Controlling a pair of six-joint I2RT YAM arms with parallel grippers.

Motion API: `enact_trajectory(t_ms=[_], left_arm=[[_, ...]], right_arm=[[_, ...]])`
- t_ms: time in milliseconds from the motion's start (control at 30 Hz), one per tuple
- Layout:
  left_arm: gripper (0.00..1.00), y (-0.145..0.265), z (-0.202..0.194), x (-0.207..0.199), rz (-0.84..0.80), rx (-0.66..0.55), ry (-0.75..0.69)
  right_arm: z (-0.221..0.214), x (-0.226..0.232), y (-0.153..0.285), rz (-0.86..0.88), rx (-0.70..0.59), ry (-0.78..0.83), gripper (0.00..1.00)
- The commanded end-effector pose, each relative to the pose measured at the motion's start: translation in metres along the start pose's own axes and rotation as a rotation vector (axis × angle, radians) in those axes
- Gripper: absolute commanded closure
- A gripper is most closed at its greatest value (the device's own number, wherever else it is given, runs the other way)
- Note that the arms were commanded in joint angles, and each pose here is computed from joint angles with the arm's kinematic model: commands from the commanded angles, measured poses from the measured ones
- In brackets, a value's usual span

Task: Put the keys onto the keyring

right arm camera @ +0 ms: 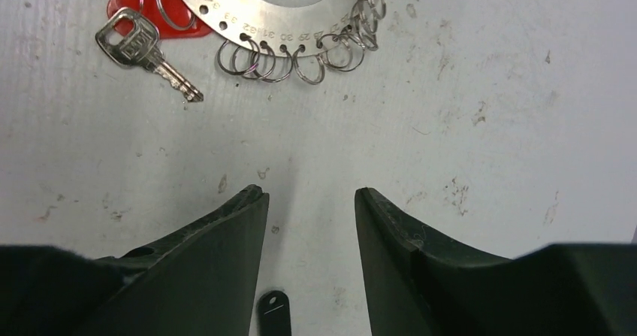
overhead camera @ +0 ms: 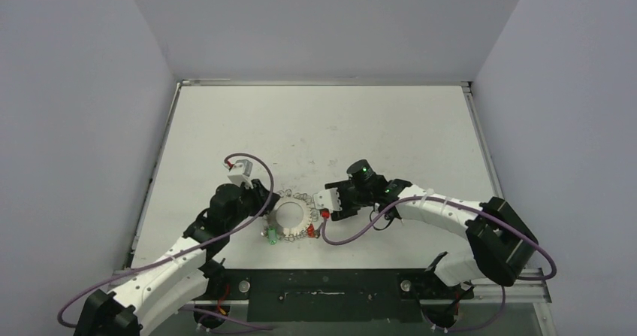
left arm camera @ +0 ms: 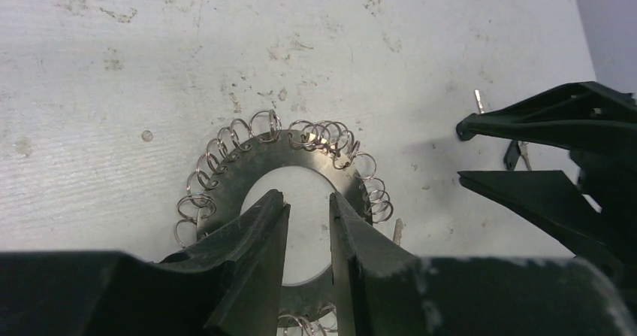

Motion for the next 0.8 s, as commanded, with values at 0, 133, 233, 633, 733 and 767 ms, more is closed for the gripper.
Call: enact_trajectory(t_ms=[0, 133, 233, 633, 733, 767], left_arm=[[0.76, 0.009, 0.009, -0.007, -0.114, -0.141, 0.044], [0.79, 0.012, 0.004, -0.003, -0.095, -0.139, 0.107], [0.79, 0.011, -0.001, 0.002, -0.052, -0.093, 0.125], [0.8, -0.003, -0.005, -0.004, -0.084, -0.027, 0.131], [0.8, -0.004, -0.005, -0.005, -0.089, -0.019, 0.138], [0.8, -0.005, -0.005, -0.005, -0.089, -0.018, 0.14]], right_arm=[[0.003, -0.014, -0.018, 0.015, -0.029, 0.177, 0.54], [0.006, -0.015, -0.034, 0.093, -0.068, 0.216, 0.62], [0.007, -0.014, -0.043, 0.11, -0.09, 0.233, 0.63], [0.014, -0.017, -0.064, 0.084, -0.142, 0.275, 0.62], [0.017, -0.015, -0.072, 0.101, -0.151, 0.285, 0.63], [0.018, -0.016, -0.074, 0.101, -0.146, 0.291, 0.63]])
Point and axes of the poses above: each gripper's point midway between its finger pads, its own y axis back along the fingers, its own x axis along the line the jaws close on, z = x × y, the point moved 7 cm from there along y, back along the fingers, and after that the axes turned 2 degrees about y, right-handed, at the moved point
